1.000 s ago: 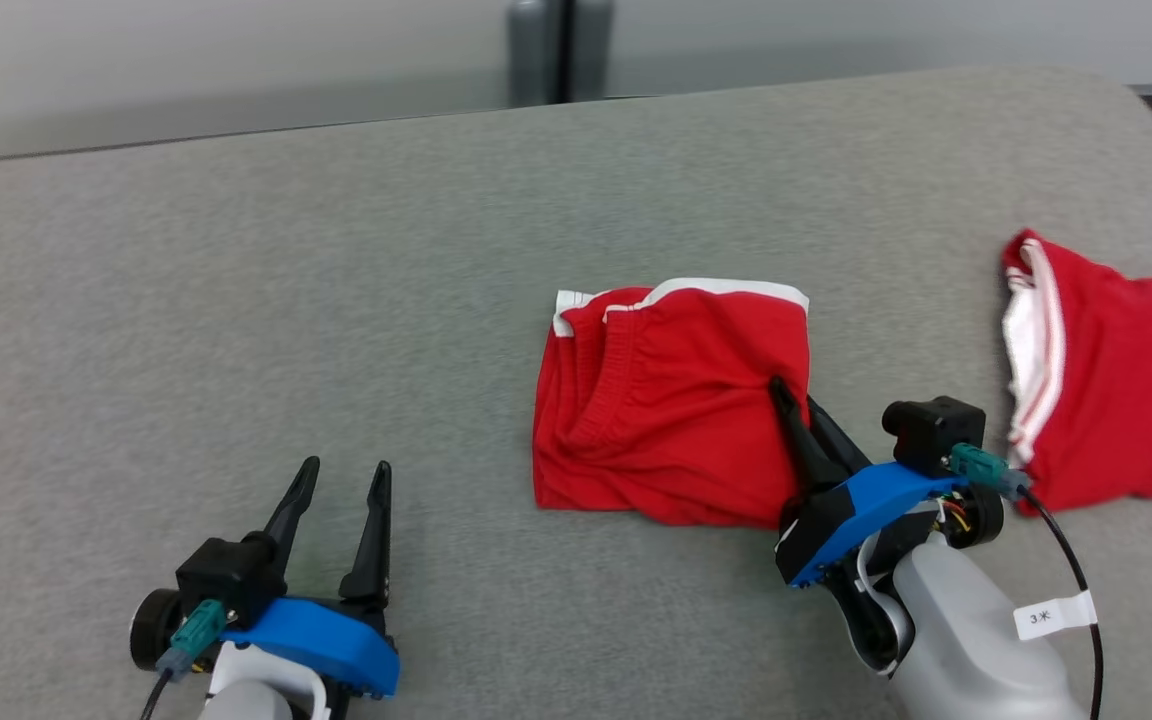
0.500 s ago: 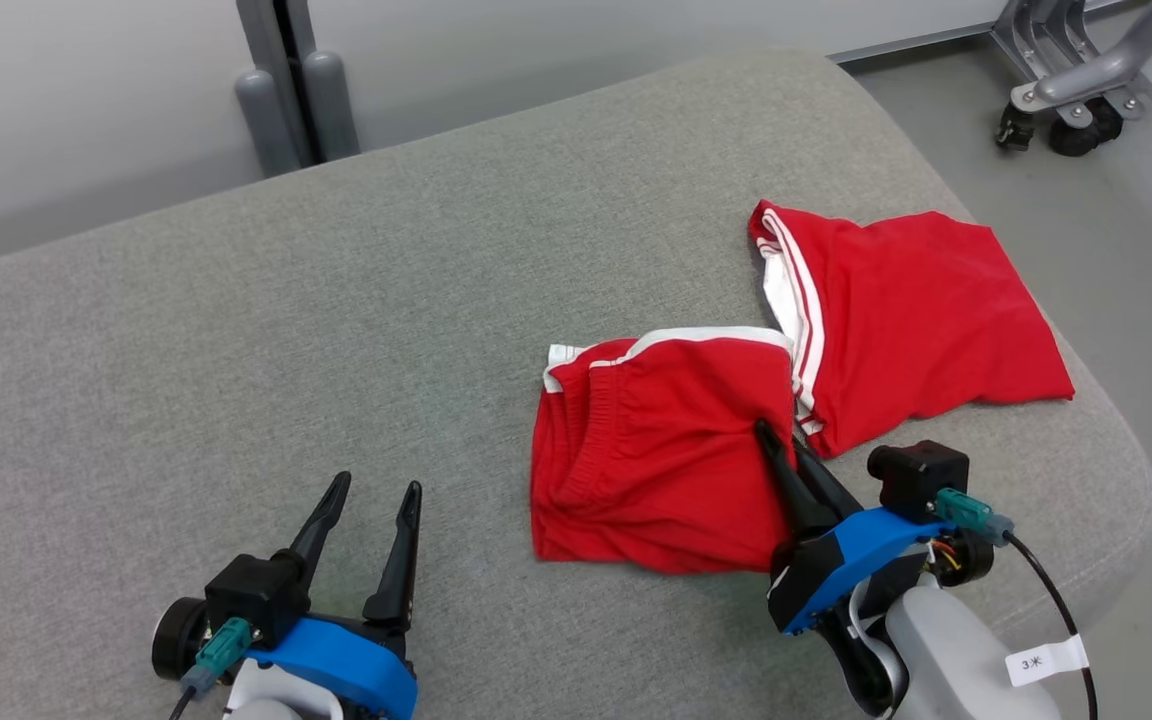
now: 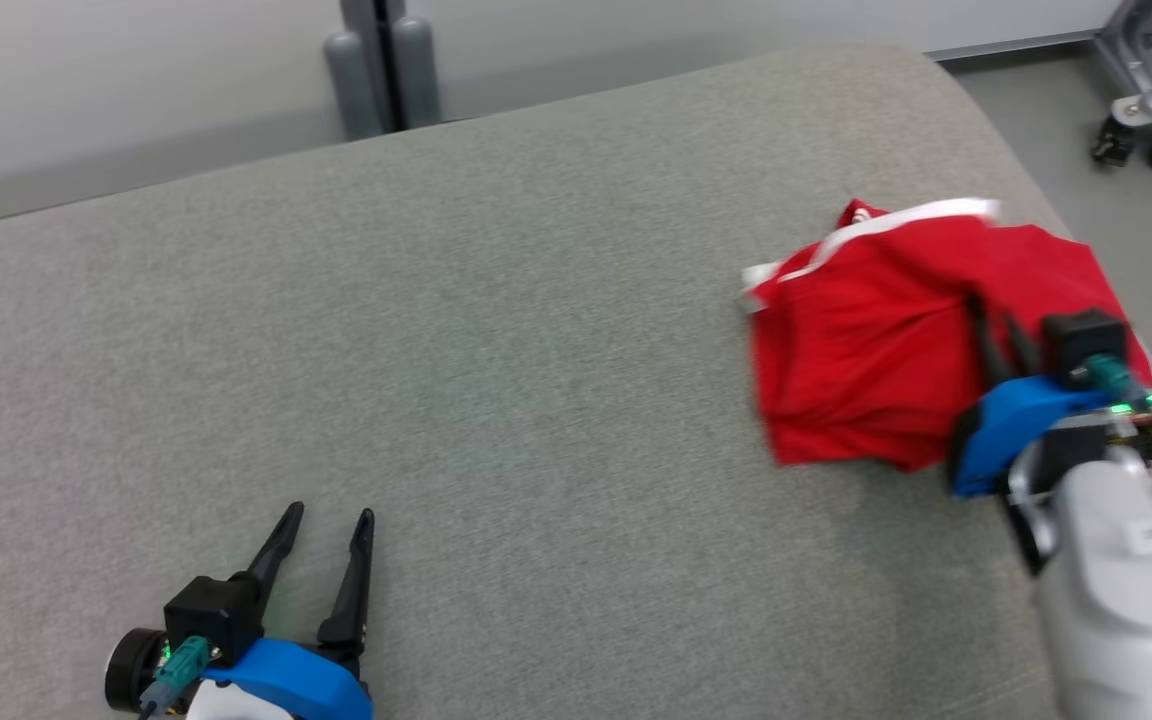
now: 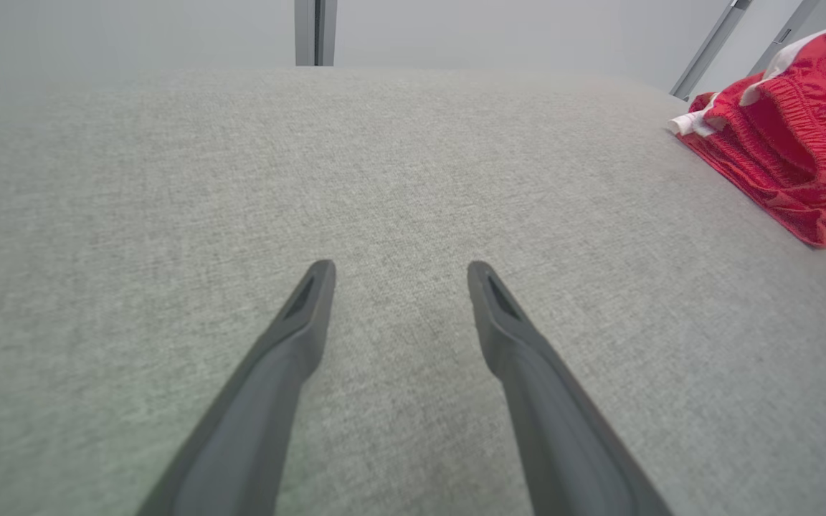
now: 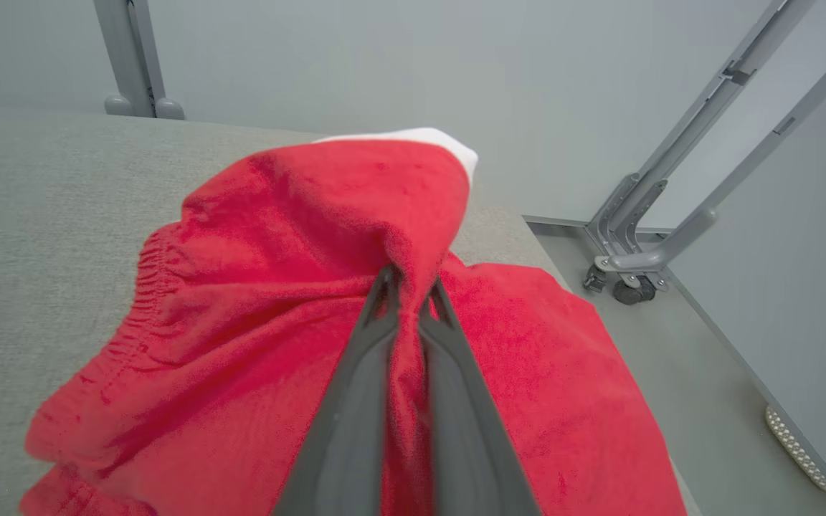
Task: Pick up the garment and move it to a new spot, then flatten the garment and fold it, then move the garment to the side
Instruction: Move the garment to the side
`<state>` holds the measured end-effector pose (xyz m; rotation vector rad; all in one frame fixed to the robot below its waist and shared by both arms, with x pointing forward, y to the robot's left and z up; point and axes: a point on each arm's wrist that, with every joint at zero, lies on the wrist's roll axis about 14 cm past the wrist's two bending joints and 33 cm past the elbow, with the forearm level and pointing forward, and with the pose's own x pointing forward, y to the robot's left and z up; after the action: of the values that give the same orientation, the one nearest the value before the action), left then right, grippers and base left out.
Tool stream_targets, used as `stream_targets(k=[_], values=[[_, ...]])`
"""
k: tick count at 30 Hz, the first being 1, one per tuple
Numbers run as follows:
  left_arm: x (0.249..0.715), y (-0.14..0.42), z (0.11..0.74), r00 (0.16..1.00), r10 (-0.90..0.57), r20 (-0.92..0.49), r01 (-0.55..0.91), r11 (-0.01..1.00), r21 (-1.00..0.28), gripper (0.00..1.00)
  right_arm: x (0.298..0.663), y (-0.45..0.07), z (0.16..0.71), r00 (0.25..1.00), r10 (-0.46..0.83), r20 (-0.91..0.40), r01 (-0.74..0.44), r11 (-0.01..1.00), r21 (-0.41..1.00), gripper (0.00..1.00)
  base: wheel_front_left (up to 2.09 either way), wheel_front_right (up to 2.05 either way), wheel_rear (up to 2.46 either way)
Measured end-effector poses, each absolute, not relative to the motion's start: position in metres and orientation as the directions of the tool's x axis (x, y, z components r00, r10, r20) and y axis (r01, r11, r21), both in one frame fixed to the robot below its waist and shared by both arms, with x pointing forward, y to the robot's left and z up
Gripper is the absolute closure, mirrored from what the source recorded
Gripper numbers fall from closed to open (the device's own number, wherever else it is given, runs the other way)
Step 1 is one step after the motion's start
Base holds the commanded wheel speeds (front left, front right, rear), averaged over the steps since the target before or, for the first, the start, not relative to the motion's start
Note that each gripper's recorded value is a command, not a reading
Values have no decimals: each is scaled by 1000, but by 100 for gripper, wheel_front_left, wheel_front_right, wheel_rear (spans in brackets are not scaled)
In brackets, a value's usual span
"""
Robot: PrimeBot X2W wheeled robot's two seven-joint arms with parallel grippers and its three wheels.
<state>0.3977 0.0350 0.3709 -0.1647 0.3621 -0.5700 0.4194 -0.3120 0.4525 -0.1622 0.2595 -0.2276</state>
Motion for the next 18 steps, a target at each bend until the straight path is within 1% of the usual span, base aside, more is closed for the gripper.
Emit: stream_targets(k=[4,9,10,11,14,16,18], values=[[398,52,367,799,-519,-304,461,853,-244,0,418,-354,463,904,-348,-249,267,914,-306,100,0,0,0],[399,68,362,813,-486,-319,427,872,-239,0,406,-388,465,840,-469,-272,347,850,-396,99,0,0,0],[399,71,361,817,-479,-323,419,876,-239,0,401,-394,464,823,-495,-280,364,836,-410,53,0,0,0],[399,74,360,819,-473,-326,414,879,-236,0,398,-400,464,806,-521,-281,385,822,-420,0,0,0,0],[403,82,360,830,-455,-324,396,888,-234,0,398,-407,477,798,-562,-217,445,792,-418,0,0,0,0],[405,90,360,840,-433,-326,375,899,-228,0,406,-402,488,819,-553,-154,461,794,-397,0,0,0,0],[406,96,362,850,-417,-323,360,906,-223,0,419,-391,499,852,-516,-90,454,813,-364,0,0,0,0]])
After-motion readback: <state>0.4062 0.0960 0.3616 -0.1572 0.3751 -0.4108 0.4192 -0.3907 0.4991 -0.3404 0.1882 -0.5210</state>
